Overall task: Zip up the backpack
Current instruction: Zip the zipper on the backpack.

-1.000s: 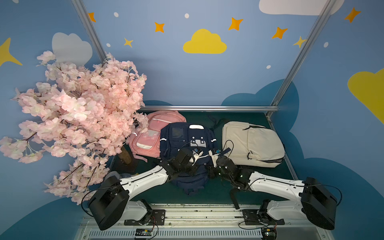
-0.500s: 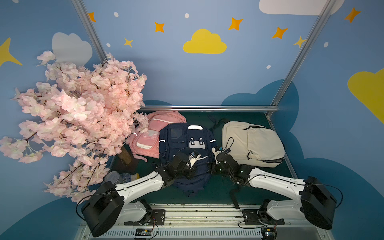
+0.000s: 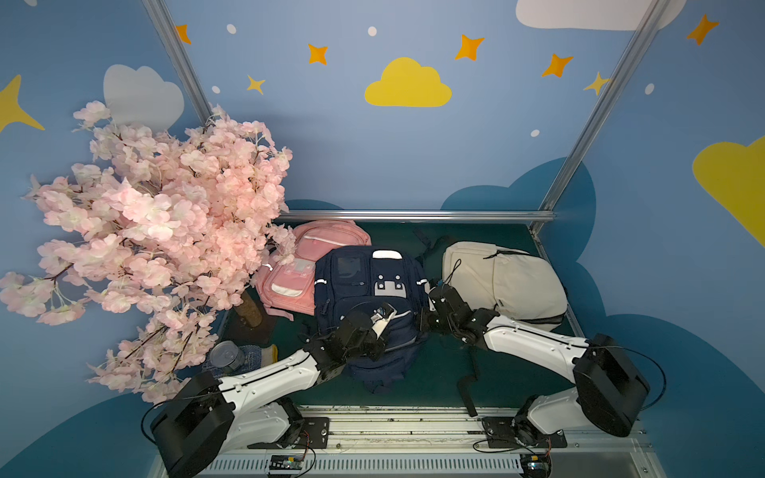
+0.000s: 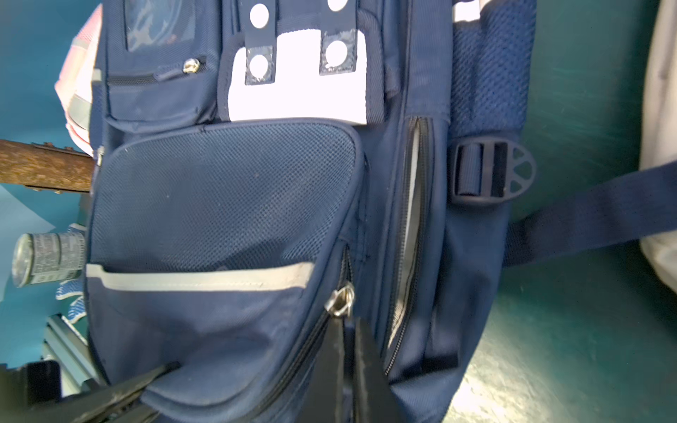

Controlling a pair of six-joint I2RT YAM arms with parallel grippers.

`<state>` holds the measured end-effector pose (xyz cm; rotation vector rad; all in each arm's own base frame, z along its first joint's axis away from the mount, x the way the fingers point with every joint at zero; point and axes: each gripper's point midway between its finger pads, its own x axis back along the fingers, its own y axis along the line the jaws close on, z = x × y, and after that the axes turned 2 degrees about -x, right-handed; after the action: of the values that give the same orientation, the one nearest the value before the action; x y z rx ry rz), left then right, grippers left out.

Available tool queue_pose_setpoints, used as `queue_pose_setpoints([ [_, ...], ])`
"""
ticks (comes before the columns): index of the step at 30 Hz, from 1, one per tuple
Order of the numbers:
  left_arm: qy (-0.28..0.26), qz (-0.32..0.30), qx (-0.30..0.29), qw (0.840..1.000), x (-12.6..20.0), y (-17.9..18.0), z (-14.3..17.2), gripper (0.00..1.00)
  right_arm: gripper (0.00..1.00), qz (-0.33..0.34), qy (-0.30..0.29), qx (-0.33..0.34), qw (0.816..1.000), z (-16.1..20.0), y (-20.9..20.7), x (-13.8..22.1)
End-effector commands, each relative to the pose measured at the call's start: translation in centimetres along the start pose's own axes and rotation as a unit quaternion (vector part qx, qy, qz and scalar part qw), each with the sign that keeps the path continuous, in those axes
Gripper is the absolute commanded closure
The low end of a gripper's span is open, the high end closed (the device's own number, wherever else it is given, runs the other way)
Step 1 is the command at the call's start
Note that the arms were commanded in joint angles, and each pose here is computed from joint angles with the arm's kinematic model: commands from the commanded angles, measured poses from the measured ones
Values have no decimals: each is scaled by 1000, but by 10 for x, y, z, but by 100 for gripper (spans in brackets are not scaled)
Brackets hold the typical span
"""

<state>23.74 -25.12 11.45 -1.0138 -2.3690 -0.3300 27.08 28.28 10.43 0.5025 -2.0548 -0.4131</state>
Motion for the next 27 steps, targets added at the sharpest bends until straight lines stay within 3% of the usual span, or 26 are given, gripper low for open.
queue_pose_setpoints([
  [1, 21, 5, 10, 1000, 9, -3, 19, 98, 100, 93, -52, -12, 994, -30, -47, -2],
  [11, -3, 88, -24, 996, 11, -45, 10, 98, 100, 101, -44, -7, 994, -56, -48, -20],
  [16, -7, 75, -19, 997, 13, -42, 5, 98, 100, 87, -25, -3, 996, -60, -41, -17],
  [19, 2, 46, -7, 999, 9, -33, 4, 91, 100, 84, 9, 29, 996, -55, -33, -8],
  [21, 17, 26, 5, 1000, 8, -26, 1, 77, 79, 84, 20, 31, 996, -50, -33, -2],
  [23, 37, -46, 53, 997, 12, -1, -2, 47, 59, 82, 23, 29, 996, -44, -34, 11],
  [25, 42, -87, 98, 991, 21, 19, -8, 34, 49, 76, 24, 25, 997, -36, -35, 23],
  [27, 33, -97, 140, 985, 31, 32, -15, 27, 47, 70, 28, 19, 997, -27, -36, 32],
])
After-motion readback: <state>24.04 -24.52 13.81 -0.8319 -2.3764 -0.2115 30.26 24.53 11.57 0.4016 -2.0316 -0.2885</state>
